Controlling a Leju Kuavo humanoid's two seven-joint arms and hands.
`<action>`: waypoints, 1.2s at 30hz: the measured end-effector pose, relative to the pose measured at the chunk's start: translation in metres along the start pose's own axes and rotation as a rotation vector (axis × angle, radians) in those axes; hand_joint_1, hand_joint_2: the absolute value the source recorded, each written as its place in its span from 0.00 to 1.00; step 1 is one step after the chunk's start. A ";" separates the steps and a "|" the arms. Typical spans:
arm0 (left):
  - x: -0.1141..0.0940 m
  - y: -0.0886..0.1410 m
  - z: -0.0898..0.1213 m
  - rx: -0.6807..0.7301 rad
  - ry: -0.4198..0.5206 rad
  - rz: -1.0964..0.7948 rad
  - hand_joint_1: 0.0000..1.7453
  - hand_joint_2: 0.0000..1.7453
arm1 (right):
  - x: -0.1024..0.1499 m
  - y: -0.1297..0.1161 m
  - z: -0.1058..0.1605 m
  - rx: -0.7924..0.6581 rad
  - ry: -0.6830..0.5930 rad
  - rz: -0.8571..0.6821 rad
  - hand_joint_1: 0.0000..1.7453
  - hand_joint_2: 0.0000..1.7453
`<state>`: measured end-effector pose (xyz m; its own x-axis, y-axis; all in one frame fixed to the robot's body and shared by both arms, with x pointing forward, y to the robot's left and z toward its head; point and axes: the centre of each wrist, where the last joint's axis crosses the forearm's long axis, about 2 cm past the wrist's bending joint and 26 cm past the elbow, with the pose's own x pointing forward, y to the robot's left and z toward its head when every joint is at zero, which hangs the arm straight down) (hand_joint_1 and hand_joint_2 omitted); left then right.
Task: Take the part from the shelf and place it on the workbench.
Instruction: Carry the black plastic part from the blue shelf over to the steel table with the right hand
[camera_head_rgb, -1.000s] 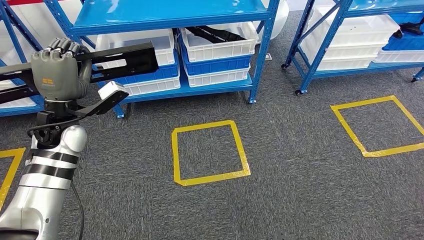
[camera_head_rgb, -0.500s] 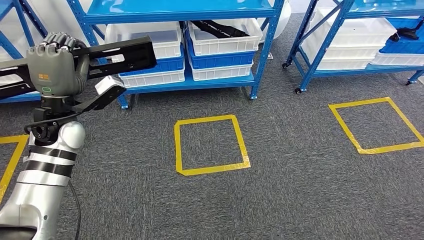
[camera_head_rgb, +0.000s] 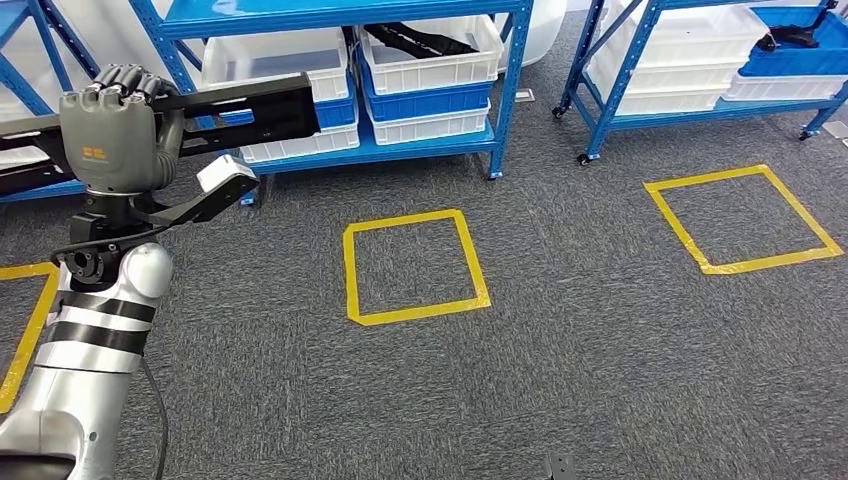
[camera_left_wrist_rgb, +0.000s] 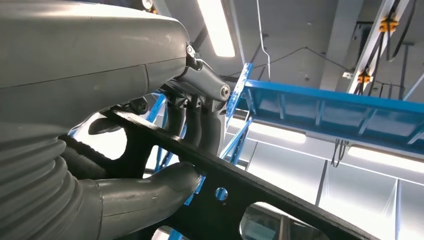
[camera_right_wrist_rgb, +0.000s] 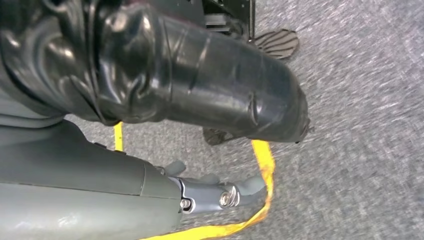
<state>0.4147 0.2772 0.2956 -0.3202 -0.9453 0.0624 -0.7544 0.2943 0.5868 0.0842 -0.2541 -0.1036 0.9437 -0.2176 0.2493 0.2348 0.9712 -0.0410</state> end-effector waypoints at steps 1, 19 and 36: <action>0.000 0.000 0.000 0.000 0.000 -0.001 1.00 1.00 | 0.000 0.000 0.000 0.002 0.000 0.000 0.00 0.00; 0.004 0.001 -0.007 0.011 -0.002 0.009 1.00 1.00 | 0.001 0.002 0.000 0.008 -0.004 -0.013 0.00 0.00; 0.003 0.000 -0.004 0.004 0.001 0.008 1.00 1.00 | 0.004 0.002 0.000 0.008 -0.012 -0.014 0.00 0.00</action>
<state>0.4158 0.2738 0.2995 -0.3258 -0.9430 0.0679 -0.7538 0.3025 0.5834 0.0886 -0.2533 -0.1027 0.9374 -0.2303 0.2614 0.2463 0.9687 -0.0298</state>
